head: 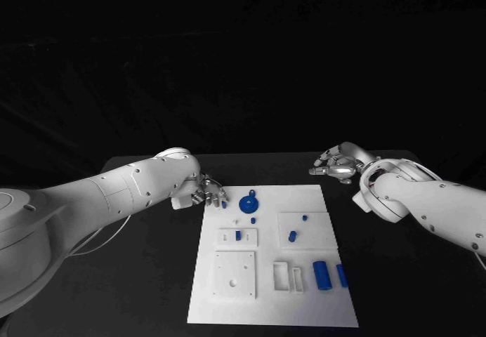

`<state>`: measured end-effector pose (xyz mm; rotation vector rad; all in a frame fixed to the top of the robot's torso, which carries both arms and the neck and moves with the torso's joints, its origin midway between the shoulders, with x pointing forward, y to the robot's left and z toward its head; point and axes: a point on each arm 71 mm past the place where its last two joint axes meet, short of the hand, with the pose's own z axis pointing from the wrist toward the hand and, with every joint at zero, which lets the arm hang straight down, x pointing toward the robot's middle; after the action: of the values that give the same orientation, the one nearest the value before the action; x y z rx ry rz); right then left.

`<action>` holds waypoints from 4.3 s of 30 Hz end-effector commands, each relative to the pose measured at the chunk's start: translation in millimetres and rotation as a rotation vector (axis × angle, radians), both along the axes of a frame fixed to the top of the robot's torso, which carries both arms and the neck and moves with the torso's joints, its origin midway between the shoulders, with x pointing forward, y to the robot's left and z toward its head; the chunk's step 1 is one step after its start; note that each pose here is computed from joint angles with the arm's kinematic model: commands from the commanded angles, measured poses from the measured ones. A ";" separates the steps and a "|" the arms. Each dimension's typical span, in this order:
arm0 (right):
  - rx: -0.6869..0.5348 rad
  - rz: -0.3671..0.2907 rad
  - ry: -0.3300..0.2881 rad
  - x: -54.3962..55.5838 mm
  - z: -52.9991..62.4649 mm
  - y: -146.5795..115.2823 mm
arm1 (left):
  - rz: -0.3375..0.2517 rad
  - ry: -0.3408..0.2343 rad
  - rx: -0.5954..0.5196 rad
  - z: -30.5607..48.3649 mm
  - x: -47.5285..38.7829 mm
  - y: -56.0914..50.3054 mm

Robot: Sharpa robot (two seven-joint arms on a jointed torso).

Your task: Assemble the parts on the task board

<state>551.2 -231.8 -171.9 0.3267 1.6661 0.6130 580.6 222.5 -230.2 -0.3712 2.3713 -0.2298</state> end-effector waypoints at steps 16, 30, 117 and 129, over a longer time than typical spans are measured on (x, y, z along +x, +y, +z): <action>0.000 0.009 0.001 0.5 -0.1 2.0 | -0.024 0.020 -0.039 -2.1 -1.1 -6.1; -0.001 0.011 0.003 0.9 -0.4 2.7 | -0.020 0.030 -0.050 -2.8 -1.9 -6.2; 0.000 0.008 0.003 1.0 -0.5 -1.5 | 0.058 -0.027 -0.184 5.9 -22.1 7.3; 0.001 0.008 0.003 0.2 -0.3 -3.3 | 0.040 -0.056 -0.247 9.8 -51.0 7.3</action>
<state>551.7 -236.2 -172.2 0.3318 1.6674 0.6083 529.2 232.6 -223.5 -0.4859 2.3351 -0.4736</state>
